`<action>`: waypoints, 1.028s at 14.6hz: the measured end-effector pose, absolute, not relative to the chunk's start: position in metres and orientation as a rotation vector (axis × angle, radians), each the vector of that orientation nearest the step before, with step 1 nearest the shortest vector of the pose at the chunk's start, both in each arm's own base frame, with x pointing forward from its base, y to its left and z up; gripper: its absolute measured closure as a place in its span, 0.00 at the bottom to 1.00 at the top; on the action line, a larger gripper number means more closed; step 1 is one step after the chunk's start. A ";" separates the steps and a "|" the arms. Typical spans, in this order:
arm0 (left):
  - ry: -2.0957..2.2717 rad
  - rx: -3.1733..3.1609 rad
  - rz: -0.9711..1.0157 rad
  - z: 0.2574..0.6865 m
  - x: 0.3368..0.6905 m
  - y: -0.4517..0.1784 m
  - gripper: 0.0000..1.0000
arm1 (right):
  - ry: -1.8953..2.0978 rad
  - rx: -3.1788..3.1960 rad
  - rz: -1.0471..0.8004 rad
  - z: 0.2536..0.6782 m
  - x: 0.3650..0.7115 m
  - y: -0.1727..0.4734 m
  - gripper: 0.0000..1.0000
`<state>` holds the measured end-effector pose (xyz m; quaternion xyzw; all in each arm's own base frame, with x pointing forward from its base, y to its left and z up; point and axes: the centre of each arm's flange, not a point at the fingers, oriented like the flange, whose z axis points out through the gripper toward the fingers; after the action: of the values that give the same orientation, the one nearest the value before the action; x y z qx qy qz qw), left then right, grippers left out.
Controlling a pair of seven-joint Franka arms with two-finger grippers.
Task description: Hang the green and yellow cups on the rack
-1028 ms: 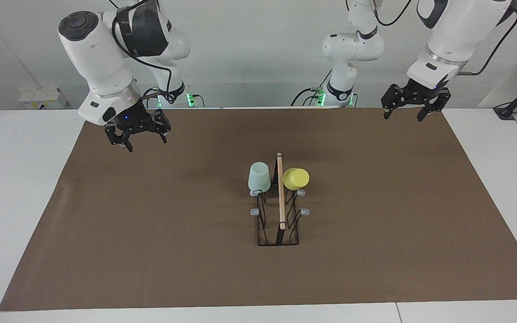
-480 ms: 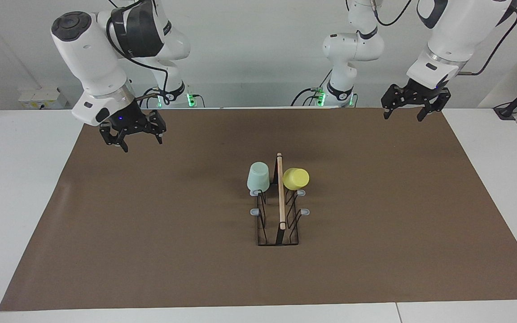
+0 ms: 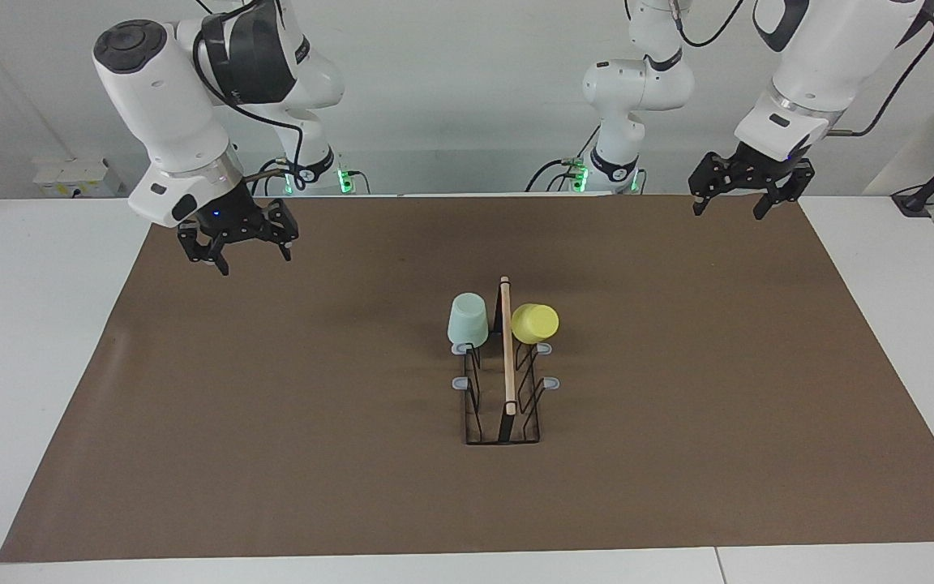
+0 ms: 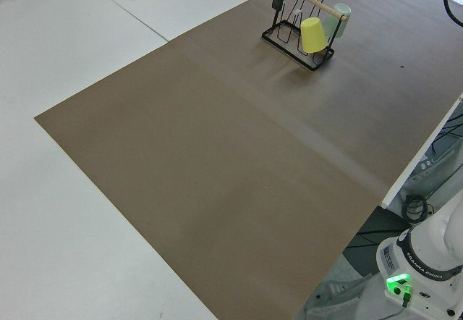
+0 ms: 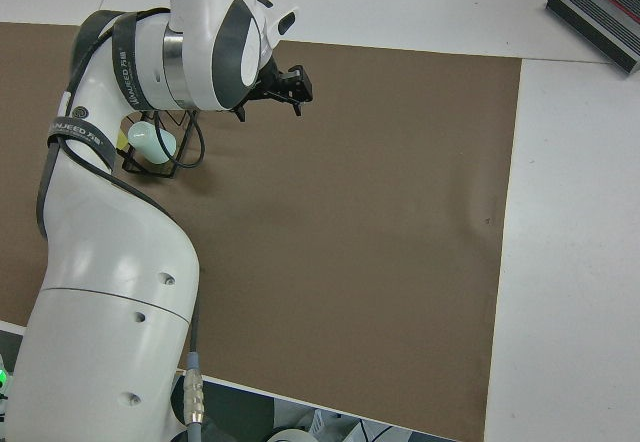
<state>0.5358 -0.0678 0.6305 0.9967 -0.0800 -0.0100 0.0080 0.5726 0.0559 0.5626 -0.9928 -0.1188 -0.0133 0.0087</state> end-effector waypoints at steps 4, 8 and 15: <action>-0.250 3.115 -0.031 0.630 0.536 -0.068 0.00 | -0.378 -3.108 -0.042 0.563 0.573 0.057 0.00; -0.250 3.115 -0.031 0.630 0.536 -0.068 0.00 | -0.378 -3.108 -0.042 0.563 0.573 0.057 0.00; -0.250 3.115 -0.030 0.631 0.536 -0.068 0.00 | -0.377 -3.108 -0.042 0.563 0.573 0.057 0.00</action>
<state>0.5358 -0.0681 0.6305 0.9967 -0.0799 -0.0097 0.0080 0.5726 0.0566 0.5630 -0.9926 -0.1205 -0.0135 0.0052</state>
